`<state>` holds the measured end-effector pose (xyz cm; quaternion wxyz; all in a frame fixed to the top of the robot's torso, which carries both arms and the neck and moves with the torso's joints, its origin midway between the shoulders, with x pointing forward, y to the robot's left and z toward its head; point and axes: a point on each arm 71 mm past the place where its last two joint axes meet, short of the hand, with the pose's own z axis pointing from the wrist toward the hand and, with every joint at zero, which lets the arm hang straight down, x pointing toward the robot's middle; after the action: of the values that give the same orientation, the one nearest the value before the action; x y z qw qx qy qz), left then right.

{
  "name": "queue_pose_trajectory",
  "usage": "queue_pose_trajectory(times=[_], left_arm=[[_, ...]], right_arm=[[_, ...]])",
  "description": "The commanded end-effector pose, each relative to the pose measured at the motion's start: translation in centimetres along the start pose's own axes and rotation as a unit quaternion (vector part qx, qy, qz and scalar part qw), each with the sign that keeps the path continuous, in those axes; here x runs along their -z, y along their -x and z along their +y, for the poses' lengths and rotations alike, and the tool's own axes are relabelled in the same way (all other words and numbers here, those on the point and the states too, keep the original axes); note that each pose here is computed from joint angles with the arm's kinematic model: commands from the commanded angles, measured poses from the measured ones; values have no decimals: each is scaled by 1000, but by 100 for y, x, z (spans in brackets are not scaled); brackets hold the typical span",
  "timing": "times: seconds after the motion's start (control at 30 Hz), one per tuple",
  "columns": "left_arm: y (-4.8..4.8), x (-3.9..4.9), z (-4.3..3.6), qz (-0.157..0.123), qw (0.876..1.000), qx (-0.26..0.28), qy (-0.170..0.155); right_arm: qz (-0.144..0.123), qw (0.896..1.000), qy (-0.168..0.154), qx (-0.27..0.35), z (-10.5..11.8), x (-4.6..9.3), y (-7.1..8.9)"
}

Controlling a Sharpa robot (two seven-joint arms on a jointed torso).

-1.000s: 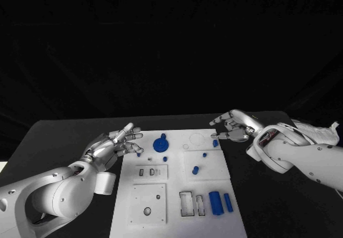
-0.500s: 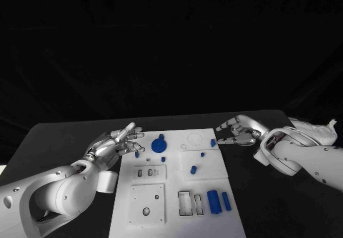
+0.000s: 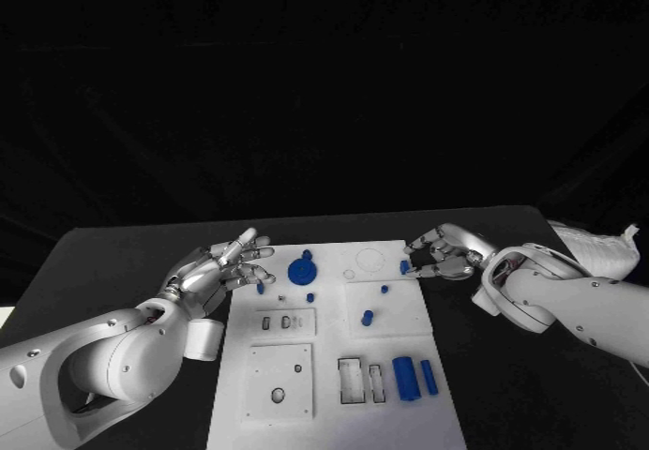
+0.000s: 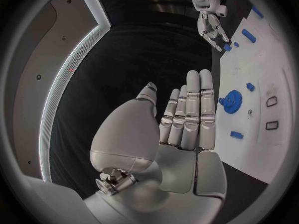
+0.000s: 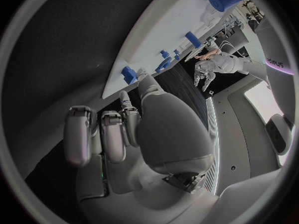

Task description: Assemble the parts on the task board

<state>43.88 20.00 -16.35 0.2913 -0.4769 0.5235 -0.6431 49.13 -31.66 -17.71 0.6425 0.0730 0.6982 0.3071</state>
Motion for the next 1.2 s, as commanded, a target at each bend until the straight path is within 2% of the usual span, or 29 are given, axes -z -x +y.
queue_pose_trajectory(times=[0.03, 0.93, 1.07, 1.2], left_arm=[[-24, -1, -3, 11, 1000, 5, -2], [-19, 8, -3, 10, 1000, 5, 1], [-18, 8, -3, 10, 1000, 5, 1], [-18, 9, -3, 10, 1000, 5, 1]], right_arm=[[14, 1000, -1, 9, 1, -18, -51], [27, 1000, 3, 10, 26, -85, -139], [26, 1000, 4, 11, 30, -89, -139], [12, 1000, 7, 9, 44, -95, -125]])
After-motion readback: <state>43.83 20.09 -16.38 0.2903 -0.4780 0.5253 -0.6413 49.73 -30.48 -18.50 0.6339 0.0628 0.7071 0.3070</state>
